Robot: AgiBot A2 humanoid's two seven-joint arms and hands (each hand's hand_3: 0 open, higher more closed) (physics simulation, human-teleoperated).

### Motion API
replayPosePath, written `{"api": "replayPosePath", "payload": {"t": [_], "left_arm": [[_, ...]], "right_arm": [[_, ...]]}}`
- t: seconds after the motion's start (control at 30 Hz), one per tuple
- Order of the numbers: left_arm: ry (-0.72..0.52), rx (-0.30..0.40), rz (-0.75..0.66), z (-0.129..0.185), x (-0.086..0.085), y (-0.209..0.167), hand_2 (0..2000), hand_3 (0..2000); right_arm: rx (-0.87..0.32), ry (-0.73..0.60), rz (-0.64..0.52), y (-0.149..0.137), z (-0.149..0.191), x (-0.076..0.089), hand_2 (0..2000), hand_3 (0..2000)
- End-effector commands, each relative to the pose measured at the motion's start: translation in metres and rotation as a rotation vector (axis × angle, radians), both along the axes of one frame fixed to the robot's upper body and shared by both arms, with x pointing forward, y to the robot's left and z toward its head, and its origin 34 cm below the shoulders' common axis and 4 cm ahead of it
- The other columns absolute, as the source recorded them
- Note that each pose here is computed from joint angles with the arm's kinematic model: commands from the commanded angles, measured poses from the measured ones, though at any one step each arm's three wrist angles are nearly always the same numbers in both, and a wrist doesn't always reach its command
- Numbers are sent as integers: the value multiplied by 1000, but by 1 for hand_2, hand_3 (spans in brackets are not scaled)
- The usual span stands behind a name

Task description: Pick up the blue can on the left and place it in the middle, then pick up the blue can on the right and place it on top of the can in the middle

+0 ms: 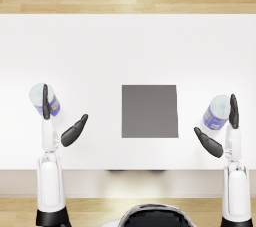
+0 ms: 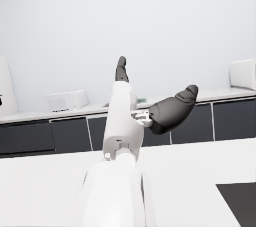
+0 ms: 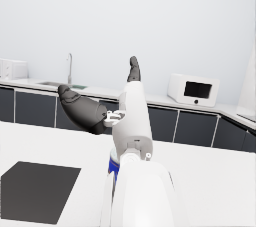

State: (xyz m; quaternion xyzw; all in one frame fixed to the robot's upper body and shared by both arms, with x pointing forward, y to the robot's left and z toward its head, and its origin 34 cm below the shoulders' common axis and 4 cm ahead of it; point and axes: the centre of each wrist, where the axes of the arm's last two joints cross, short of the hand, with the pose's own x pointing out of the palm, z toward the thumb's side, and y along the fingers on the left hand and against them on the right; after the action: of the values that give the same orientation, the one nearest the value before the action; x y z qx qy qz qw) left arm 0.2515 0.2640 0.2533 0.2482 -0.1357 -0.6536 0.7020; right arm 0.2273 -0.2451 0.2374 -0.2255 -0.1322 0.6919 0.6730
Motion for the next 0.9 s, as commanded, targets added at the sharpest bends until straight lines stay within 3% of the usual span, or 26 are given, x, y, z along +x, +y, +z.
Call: {"api": "replayPosePath", "payload": {"t": [0.03,0.2,0.5,0.9], "left_arm": [[-1,-28,93,1,1,25,0,0],[68,-64,167,-15,10,46,0,0],[251,-102,160,-59,35,46,0,0],[350,-173,207,-81,56,61,0,0]], "right_arm": [[9,9,-57,-13,-3,-2,0,0],[15,45,-79,-17,-12,2,0,0],[54,226,-130,-31,-55,29,0,0],[98,375,-168,-39,-94,41,0,0]]}}
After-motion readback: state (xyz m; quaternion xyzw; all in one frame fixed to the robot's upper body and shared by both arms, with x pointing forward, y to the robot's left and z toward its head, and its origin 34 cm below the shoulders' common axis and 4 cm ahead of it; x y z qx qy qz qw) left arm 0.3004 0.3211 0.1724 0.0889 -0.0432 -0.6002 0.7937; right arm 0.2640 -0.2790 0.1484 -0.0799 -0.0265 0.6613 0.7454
